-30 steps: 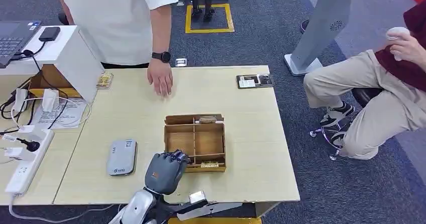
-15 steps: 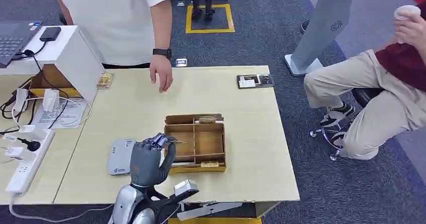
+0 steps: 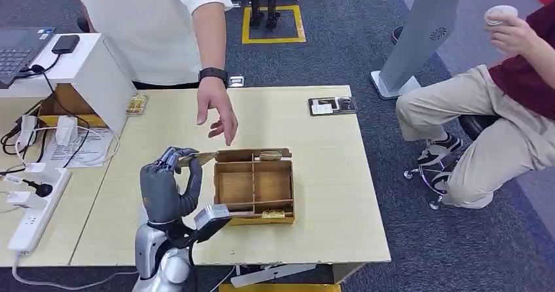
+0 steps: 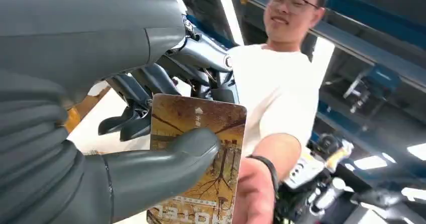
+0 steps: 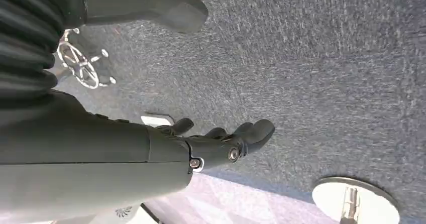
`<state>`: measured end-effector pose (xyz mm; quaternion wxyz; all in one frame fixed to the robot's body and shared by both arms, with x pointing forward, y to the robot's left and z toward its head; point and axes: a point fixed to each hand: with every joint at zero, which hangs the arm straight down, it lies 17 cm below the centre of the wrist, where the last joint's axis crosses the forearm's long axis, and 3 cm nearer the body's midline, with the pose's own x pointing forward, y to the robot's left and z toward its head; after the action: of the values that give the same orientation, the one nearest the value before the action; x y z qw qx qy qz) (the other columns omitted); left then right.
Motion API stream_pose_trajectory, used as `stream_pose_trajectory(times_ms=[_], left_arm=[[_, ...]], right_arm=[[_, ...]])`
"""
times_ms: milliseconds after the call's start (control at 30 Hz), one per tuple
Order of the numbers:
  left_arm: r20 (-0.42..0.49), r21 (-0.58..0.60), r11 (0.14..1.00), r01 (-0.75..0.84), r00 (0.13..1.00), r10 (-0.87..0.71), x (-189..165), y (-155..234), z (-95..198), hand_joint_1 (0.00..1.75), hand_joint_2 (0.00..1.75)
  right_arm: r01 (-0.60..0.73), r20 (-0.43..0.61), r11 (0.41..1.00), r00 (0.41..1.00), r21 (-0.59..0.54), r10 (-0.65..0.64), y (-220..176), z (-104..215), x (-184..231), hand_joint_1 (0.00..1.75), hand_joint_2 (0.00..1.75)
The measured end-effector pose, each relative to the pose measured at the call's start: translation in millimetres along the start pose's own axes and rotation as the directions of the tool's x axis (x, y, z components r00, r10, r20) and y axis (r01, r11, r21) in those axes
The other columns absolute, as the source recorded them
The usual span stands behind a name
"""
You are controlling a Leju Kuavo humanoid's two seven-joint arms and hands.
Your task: Pass the card to the sensor for recognition and then transmit it.
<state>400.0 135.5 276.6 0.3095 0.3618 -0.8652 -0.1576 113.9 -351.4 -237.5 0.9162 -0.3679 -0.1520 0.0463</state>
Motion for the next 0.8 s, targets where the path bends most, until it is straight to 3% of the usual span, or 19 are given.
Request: stream_pose_trajectory(times_ms=[367, 533, 567, 600, 800], left_arm=[[-0.108, 0.046, 0.997, 0.056, 0.993, -0.051, -44.7, 3.5, -53.8, 1.75, 1.75], [-0.172, 0.041, 0.998, 0.055, 0.984, -0.047, -70.2, -0.8, -64.5, 1.75, 1.75], [-0.182, 0.041, 0.998, 0.045, 0.983, -0.037, -72.7, -2.1, -64.5, 0.44, 1.75], [-0.187, 0.039, 0.998, 0.040, 0.982, -0.032, -74.6, -3.4, -64.6, 0.00, 1.75], [-0.208, 0.048, 0.999, 0.019, 0.978, -0.009, -82.6, -3.8, -62.4, 0.00, 1.75]], right_arm=[[-0.035, 0.012, 0.999, 0.999, 0.004, 0.035, 1.7, 0.9, 4.2, 0.00, 1.75], [-0.043, 0.017, 0.999, 0.999, 0.006, 0.043, 2.5, 1.2, 6.4, 0.00, 1.75], [-0.041, 0.016, 0.999, 0.999, 0.006, 0.041, 2.4, 1.2, 6.0, 0.00, 1.75], [-0.040, 0.015, 0.999, 0.999, 0.006, 0.040, 2.4, 1.2, 6.0, 0.00, 1.75], [-0.029, 0.006, 1.000, 1.000, 0.006, 0.029, 2.5, 1.3, 4.6, 0.00, 1.75]])
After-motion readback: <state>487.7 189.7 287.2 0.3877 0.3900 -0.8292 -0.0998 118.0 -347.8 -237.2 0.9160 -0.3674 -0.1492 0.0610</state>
